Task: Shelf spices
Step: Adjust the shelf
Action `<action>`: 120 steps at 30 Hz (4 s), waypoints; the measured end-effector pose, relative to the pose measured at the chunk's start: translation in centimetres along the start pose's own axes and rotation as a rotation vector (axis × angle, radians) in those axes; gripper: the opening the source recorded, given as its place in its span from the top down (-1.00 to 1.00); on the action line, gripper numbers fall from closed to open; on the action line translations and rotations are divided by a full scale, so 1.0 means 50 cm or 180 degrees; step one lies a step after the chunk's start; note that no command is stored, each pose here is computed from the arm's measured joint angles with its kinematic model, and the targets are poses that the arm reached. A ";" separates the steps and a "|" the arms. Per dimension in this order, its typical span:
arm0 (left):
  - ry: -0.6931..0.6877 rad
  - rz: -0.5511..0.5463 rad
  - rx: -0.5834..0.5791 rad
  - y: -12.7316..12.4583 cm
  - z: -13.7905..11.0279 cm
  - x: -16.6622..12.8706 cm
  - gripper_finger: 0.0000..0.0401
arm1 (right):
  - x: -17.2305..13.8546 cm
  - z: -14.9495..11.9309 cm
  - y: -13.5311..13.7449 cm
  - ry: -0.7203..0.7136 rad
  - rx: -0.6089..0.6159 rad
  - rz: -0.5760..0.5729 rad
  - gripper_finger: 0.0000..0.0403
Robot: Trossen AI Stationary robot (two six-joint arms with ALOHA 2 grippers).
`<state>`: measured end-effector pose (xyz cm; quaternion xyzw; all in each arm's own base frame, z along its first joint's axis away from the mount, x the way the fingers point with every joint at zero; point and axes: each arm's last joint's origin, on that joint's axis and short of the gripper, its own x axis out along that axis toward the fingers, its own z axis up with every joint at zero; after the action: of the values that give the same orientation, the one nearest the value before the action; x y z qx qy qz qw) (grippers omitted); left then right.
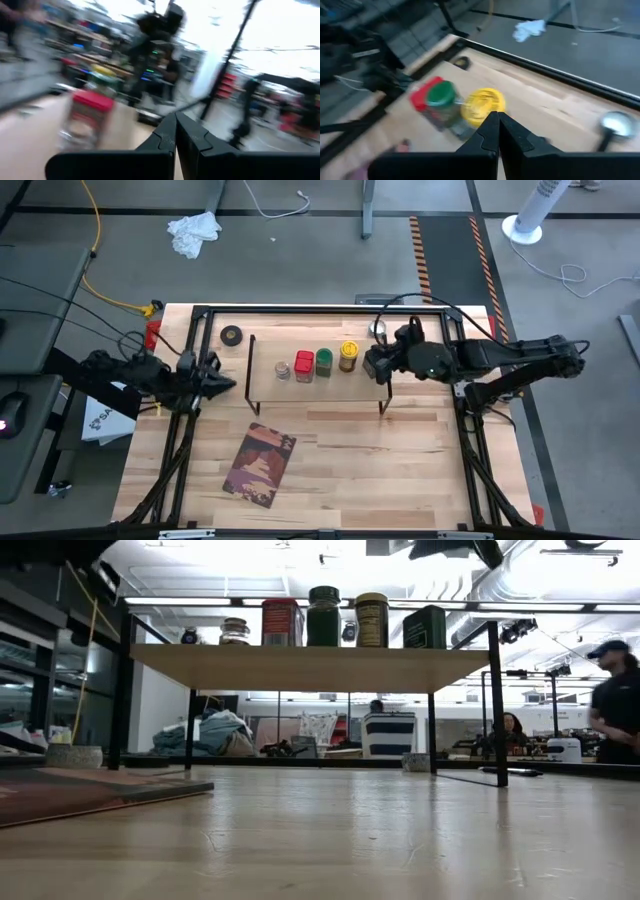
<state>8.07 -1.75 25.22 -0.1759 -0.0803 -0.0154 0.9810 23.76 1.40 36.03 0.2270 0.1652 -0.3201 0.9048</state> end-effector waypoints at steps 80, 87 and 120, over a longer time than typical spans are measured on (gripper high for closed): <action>0.0442 0.0457 0.1003 0.079 -0.155 0.011 1.00 | -0.026 -0.367 -0.201 0.0243 -0.0220 0.3634 1.00; 0.0413 0.0594 0.0997 0.081 -0.154 0.011 1.00 | 0.001 -0.402 -0.225 0.0401 -0.0745 0.2694 1.00; 0.0542 0.0260 0.1266 0.079 -0.159 0.012 1.00 | 0.059 -0.346 -0.286 -0.0435 -0.1505 0.1577 1.00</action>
<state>10.10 -0.82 16.61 0.0200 0.0085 0.0258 0.9994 13.91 -1.03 15.81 0.0224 0.1138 -0.0581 0.9915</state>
